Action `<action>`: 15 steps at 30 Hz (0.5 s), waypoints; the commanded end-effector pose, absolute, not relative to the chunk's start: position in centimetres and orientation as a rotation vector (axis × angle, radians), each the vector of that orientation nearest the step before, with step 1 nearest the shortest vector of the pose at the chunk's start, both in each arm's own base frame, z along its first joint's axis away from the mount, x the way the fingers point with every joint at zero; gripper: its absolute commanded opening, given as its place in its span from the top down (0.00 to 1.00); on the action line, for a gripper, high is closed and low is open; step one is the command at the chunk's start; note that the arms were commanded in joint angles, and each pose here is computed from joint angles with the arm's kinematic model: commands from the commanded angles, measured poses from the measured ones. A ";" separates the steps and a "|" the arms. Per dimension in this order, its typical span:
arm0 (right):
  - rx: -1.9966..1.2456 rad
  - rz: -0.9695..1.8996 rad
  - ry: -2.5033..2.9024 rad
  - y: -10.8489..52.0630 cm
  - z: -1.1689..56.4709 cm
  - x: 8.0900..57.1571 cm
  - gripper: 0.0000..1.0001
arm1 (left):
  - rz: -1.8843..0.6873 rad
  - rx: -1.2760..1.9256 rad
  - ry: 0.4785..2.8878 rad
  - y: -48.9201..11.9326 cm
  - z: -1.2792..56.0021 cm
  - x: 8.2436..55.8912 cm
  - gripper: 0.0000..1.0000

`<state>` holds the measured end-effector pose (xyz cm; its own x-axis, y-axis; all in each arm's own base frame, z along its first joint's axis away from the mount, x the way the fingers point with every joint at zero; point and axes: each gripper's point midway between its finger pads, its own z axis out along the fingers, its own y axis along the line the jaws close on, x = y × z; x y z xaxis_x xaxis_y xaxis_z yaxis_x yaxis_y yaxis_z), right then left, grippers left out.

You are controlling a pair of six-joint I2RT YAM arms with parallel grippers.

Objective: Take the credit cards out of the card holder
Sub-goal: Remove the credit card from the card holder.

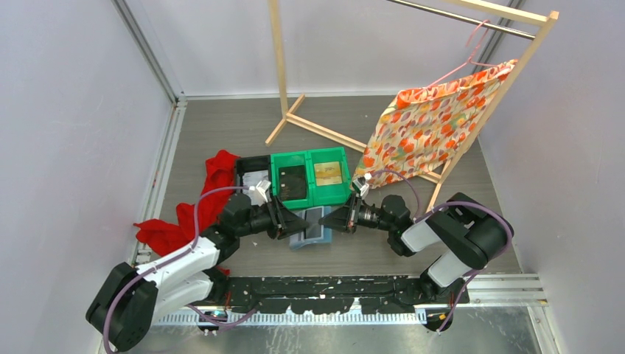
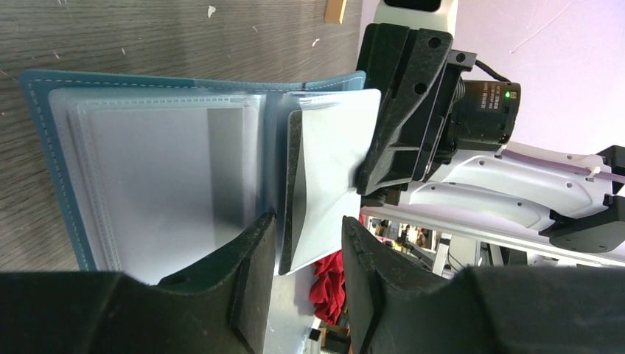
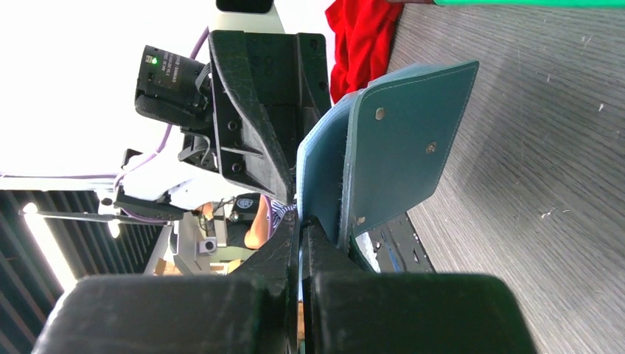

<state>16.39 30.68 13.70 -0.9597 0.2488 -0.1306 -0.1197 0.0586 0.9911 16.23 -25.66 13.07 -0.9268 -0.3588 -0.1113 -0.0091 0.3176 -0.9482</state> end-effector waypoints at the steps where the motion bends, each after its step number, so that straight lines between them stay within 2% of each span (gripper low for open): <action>1: 0.006 2.072 1.878 31.1 18.5 16.5 0.99 | -1.670 -0.300 2.262 -25.9 13.5 16.3 0.61; 5: 0.004 2.083 1.865 31.1 19.0 16.5 0.99 | -1.681 -0.286 2.261 -26.1 13.5 16.4 0.62; 11: 0.011 2.085 1.861 31.1 19.1 16.6 0.99 | -1.735 -0.288 2.182 -26.1 14.5 16.5 0.72; 15: 0.016 2.083 1.869 31.2 18.9 16.6 0.99 | -1.775 -0.289 2.109 -25.9 15.7 16.4 0.74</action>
